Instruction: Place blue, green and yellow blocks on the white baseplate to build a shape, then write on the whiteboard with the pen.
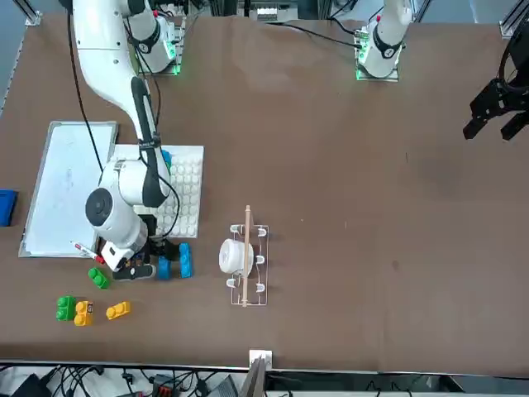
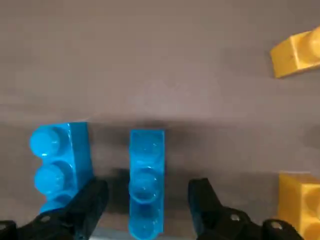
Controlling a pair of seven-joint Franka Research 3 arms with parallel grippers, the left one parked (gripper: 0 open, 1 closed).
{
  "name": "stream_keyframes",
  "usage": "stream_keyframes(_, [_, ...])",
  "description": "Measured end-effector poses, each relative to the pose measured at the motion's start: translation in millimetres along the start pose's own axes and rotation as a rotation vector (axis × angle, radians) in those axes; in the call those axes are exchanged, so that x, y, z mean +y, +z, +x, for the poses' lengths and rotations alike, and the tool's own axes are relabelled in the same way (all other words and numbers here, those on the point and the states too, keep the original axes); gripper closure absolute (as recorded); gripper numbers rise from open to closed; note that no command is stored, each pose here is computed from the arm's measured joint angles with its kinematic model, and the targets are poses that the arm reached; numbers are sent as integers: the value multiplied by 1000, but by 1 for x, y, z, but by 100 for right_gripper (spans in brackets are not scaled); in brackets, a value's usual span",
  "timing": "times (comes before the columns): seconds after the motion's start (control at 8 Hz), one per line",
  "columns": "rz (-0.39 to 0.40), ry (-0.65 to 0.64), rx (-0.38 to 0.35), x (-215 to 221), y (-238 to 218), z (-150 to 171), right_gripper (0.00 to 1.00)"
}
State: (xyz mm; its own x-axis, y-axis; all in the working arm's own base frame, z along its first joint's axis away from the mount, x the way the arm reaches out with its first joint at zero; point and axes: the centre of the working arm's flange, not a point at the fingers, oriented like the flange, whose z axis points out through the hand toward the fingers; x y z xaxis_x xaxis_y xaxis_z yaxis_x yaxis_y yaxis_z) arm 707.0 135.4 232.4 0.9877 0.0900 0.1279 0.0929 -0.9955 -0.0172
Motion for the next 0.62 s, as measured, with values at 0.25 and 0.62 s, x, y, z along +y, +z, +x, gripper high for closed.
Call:
stream_keyframes(0.25, [-8, 3, -15, 4, 12, -2, 18])
stream_keyframes(0.62, [-9, 7, -13, 8, 12, 0, 60])
